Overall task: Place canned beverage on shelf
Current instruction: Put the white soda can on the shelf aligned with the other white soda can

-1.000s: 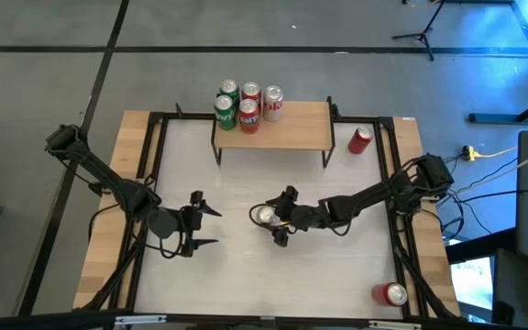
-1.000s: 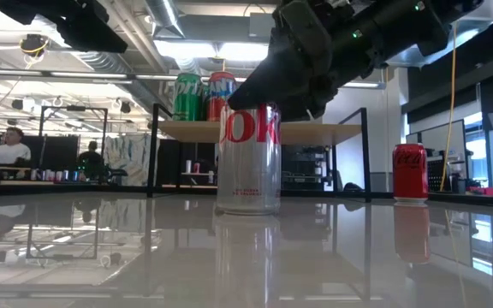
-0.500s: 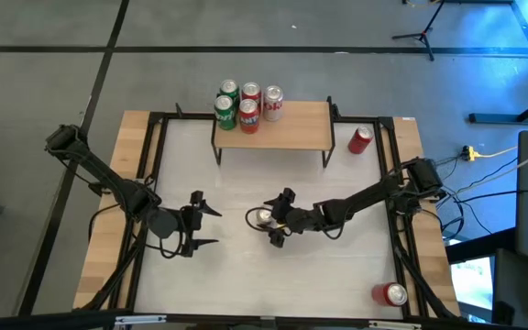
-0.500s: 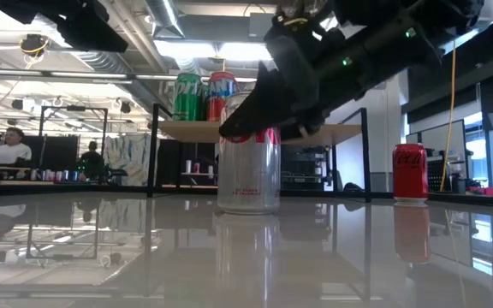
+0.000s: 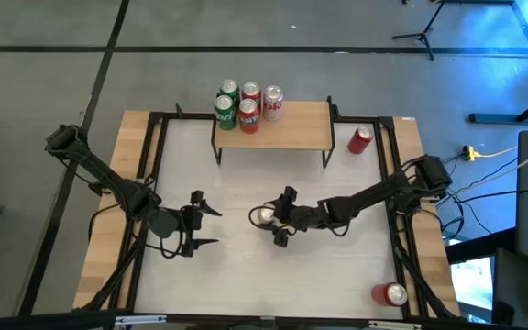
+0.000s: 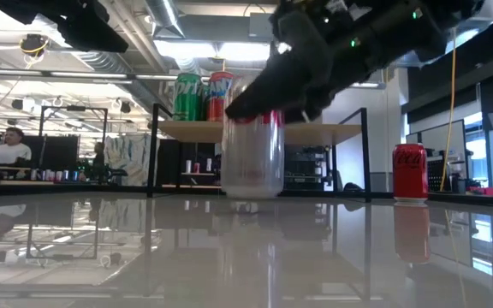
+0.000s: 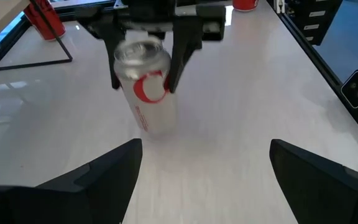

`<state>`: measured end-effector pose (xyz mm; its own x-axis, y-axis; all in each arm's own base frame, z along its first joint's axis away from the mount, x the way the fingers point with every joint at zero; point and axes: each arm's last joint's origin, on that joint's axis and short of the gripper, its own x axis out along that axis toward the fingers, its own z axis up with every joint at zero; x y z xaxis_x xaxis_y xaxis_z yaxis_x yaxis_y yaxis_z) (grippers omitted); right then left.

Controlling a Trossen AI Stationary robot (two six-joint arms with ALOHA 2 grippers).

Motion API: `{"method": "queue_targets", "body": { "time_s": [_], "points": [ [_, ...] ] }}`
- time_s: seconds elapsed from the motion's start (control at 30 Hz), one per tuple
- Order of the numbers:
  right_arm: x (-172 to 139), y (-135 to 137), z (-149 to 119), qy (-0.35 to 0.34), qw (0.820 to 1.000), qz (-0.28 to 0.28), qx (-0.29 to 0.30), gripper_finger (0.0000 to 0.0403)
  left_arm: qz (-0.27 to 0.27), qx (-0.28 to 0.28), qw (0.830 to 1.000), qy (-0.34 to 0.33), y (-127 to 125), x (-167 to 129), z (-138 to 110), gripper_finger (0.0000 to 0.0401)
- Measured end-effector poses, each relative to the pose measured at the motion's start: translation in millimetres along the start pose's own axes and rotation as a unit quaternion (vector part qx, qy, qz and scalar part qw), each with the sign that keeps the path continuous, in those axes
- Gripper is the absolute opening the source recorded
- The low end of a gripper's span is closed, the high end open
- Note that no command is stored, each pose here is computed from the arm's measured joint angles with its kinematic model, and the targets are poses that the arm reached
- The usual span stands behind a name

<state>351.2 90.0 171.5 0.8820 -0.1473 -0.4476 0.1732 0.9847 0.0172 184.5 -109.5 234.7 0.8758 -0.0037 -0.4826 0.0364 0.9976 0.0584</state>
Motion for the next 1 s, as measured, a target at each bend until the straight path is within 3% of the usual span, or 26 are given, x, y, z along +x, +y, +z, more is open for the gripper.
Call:
{"method": "queue_targets", "body": {
  "time_s": [0.2, 0.47, 0.77, 1.0],
  "points": [
    [-24, -4, 31, 0.002, 1.000, -0.008, -0.014, 0.0289, 0.000, 0.000, 1.000, 0.000, 0, 0, 0, 0.0343],
    [-46, -12, 99, 0.016, 0.995, -0.080, -0.060, 0.0289, 0.000, 0.000, 1.000, 0.000, 0, 0, 0, 0.0343],
    [-50, -62, 156, 0.009, 0.988, -0.148, -0.050, 0.0289, 0.000, 0.000, 1.000, 0.000, 0, 0, 0, 0.0343],
    [-51, -111, 170, 0.012, 0.988, -0.152, -0.035, 0.0289, 0.000, 0.000, 1.000, 0.000, 0, 0, 0, 0.0343]
  ]
}}
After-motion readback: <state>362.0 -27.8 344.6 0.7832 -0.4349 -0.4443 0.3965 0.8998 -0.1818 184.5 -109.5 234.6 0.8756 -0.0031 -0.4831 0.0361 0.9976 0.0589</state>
